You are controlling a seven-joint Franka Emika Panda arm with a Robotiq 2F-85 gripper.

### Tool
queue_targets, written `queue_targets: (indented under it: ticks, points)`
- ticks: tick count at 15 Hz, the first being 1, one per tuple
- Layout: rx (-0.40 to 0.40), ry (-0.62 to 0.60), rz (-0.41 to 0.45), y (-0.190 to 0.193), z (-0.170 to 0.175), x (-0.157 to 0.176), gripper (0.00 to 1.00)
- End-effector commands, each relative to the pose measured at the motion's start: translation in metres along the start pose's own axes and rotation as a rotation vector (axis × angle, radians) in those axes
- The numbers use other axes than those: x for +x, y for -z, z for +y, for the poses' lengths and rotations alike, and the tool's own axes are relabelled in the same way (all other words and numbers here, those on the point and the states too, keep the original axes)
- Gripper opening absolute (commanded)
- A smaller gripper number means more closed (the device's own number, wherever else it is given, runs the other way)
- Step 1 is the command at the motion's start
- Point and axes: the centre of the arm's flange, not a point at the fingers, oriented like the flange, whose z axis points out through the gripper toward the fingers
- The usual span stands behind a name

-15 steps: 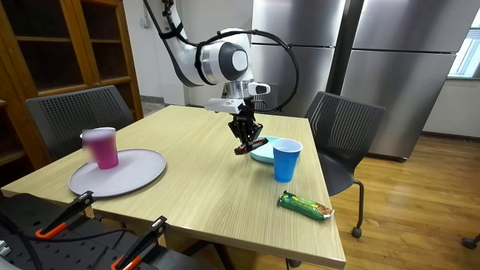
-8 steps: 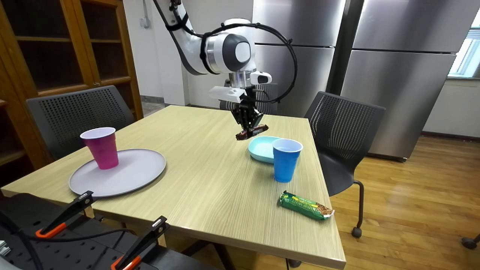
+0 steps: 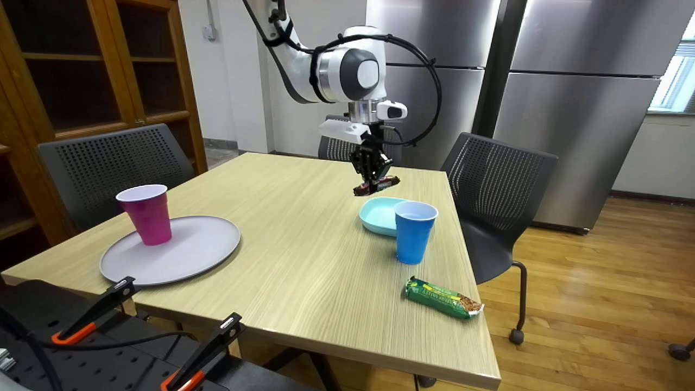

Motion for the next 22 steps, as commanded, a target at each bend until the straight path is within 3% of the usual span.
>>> queue_targets:
  ticks: [1, 11, 12, 21, 22]
  points:
    - [0.019, -0.042, -0.031, -0.017, -0.005, 0.038, 0.04]
    - [0.012, -0.074, -0.092, -0.059, -0.012, 0.064, 0.04]
    - [0.010, -0.075, -0.096, -0.060, -0.012, 0.065, 0.33]
    - [0.008, -0.074, -0.130, -0.021, -0.001, 0.055, 0.98]
    - [0.005, -0.070, -0.134, -0.015, 0.001, 0.053, 1.00]
